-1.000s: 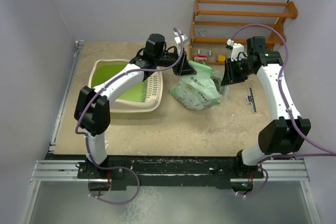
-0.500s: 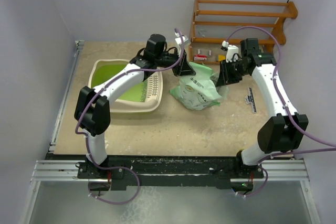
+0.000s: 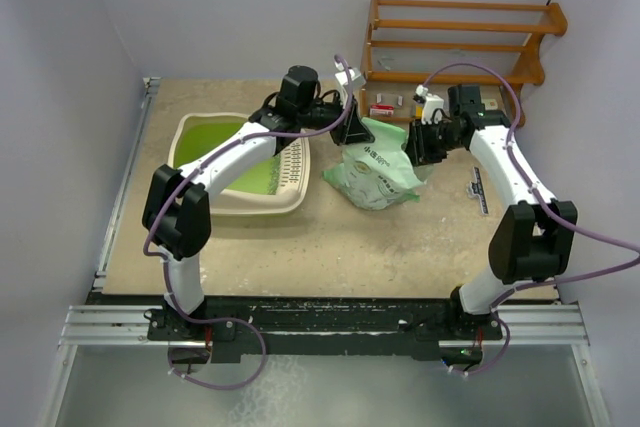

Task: Fill the litter box with clean litter
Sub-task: 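Scoop the cat litter from the cat litter bag.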

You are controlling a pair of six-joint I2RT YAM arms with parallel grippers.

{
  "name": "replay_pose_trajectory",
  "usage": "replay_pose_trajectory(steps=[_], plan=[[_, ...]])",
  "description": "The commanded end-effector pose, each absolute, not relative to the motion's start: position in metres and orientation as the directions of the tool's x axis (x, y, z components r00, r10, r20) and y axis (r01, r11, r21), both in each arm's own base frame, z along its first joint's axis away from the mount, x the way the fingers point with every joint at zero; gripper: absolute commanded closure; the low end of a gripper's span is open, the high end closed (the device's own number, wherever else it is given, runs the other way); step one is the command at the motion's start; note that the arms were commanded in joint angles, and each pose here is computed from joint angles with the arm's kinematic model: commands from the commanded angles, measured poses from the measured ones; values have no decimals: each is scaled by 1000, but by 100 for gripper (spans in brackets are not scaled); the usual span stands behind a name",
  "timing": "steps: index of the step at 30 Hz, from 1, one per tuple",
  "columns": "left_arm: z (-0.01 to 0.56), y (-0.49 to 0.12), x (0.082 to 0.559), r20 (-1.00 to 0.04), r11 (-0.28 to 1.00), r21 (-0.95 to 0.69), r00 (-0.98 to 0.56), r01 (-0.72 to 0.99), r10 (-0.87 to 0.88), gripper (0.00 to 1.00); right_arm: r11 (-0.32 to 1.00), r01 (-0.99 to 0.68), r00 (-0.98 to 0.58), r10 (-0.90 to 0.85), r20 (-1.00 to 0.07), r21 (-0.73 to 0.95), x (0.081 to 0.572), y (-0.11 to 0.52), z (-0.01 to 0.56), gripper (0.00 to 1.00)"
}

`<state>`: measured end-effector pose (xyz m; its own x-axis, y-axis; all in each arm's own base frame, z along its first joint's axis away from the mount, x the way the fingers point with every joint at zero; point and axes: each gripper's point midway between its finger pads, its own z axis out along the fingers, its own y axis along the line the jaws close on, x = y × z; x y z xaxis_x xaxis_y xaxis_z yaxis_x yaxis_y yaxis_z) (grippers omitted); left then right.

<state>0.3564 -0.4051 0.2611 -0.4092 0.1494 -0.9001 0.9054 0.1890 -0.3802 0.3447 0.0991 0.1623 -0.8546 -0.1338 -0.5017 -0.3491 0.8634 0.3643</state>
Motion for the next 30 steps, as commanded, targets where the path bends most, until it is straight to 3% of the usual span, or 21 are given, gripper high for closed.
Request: replay_pose_trajectory(steps=[1, 24, 30], plan=[[278, -410, 357, -919, 185, -354, -377, 917, 112, 97, 933, -288, -902, -188, -388, 216, 354, 67, 93, 100], [244, -418, 360, -889, 237, -403, -440, 884, 131, 97, 838, -266, -951, -145, -274, 477, 340, 111, 33, 100], [235, -420, 359, -878, 243, -420, -460, 874, 136, 97, 749, -264, -957, -125, -262, 607, 330, 133, 37, 100]])
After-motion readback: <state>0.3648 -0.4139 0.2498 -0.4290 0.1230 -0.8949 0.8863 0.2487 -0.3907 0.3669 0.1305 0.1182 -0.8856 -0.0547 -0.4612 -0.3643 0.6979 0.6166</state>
